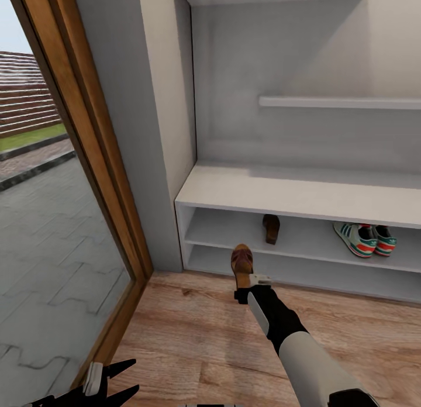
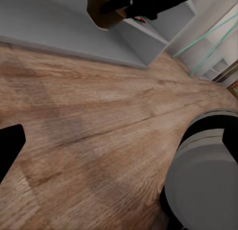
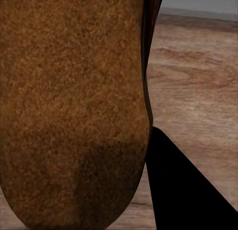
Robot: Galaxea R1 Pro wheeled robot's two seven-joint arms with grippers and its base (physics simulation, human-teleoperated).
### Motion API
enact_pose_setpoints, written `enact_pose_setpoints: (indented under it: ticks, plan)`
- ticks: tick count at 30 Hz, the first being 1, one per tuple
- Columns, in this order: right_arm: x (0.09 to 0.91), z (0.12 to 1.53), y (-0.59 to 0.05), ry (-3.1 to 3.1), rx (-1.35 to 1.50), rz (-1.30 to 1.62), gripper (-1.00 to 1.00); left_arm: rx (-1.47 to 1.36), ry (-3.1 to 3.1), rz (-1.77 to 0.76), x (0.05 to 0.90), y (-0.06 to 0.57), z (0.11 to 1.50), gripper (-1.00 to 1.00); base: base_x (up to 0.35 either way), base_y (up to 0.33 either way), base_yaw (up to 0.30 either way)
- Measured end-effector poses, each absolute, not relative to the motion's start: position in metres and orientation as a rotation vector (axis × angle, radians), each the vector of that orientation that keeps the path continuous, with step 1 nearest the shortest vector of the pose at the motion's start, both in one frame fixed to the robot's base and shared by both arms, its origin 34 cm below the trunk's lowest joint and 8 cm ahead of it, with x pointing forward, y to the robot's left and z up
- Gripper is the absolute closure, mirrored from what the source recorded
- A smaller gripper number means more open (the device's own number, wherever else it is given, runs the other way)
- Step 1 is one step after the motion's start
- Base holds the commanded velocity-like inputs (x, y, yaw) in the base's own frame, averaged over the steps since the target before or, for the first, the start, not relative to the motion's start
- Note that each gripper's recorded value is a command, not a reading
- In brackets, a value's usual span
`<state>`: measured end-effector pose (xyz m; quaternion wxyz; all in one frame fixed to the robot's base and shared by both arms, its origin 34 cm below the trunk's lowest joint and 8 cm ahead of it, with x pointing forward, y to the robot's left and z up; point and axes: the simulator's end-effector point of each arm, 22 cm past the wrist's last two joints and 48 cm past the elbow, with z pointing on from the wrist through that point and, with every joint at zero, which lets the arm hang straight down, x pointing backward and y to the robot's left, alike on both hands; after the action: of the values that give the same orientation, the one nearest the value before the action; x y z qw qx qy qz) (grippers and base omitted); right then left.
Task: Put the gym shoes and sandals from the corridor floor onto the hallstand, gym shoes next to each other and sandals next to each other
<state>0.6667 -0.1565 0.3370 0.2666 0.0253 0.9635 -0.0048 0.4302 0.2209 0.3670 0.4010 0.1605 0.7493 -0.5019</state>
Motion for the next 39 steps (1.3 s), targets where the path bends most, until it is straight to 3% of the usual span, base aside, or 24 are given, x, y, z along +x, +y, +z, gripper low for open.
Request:
enact_pose_setpoints:
  ticks: [16, 39]
  plan:
    - [0.6713, 0.3409, -0.1557, 2.58, 0.082, -0.002, 1.0, 0.403, 1.895, -1.269, 0.4304, 0.2207, 0.3669, -1.0, 0.021, 0.0, 0.0]
    - [0.6718, 0.3416, -0.1559, 2.578, 0.084, -0.003, 1.0, 0.404, 1.898, -1.267, 0.43, 0.2208, 0.3662, -1.0, 0.111, 0.0, 0.0]
